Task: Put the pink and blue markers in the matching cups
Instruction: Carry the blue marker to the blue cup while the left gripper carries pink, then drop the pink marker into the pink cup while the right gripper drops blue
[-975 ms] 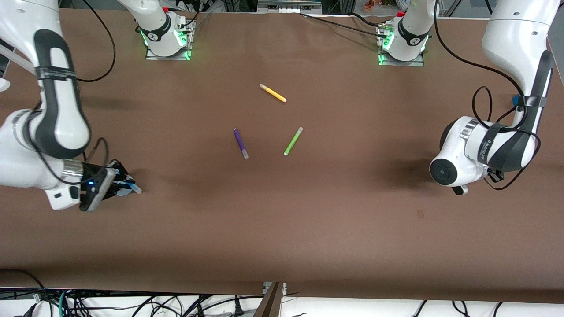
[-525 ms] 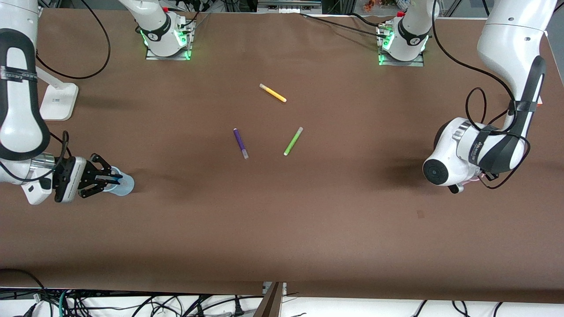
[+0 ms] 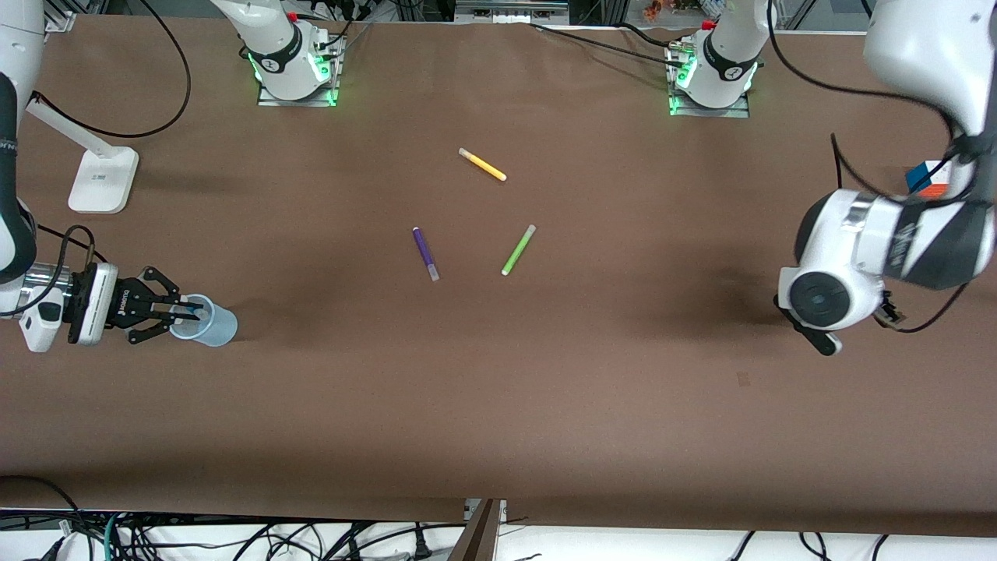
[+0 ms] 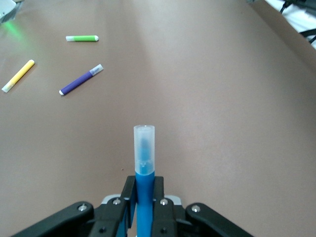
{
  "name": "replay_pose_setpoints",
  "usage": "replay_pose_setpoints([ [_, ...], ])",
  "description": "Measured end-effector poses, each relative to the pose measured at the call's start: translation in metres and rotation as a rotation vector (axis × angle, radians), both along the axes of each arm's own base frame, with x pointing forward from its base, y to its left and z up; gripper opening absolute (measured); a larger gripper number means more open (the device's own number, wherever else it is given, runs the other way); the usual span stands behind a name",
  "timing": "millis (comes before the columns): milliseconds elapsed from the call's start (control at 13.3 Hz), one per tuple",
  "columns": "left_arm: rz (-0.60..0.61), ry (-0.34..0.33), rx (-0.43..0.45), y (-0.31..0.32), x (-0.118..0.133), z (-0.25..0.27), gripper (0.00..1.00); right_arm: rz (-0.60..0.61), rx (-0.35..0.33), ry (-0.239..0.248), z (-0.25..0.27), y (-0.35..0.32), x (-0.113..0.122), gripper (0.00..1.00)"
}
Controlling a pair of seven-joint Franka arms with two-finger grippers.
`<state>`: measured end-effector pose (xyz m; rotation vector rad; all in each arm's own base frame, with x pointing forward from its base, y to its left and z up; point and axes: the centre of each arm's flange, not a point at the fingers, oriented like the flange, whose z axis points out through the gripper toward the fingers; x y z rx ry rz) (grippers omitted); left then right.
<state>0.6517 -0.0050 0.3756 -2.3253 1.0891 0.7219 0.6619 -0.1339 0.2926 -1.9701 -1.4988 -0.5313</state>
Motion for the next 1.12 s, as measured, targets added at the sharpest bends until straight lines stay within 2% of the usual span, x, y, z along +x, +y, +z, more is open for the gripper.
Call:
replay_pose_setpoints([
  [150,0.099,-0.117,-0.158,-0.015,0.004,0.059,1.0,-0.001,0.039,-0.014,-0.018,-0.006,-0.001,0.17],
  [300,0.257,-0.231,-0.292,-0.027,0.008,0.097,1.0,0.0,0.048,-0.015,-0.023,-0.007,-0.002,0.17],
  [600,0.54,-0.336,-0.502,-0.05,0.007,0.138,1.0,0.001,0.072,-0.035,-0.029,-0.01,-0.002,0.17],
  [750,0.628,-0.402,-0.553,-0.057,0.003,0.167,1.0,-0.003,0.097,-0.045,-0.037,-0.011,-0.002,0.17],
  [900,0.654,-0.461,-0.553,-0.072,-0.011,0.2,1.0,-0.006,0.101,-0.046,-0.04,-0.013,-0.001,0.21],
  [1050,0.646,-0.504,-0.531,-0.089,-0.031,0.23,1.0,-0.004,0.101,-0.056,-0.034,-0.015,0.001,0.38],
  [1125,0.646,-0.507,-0.537,-0.094,-0.042,0.239,1.0,0.0,0.103,-0.062,-0.029,-0.015,0.003,0.52],
])
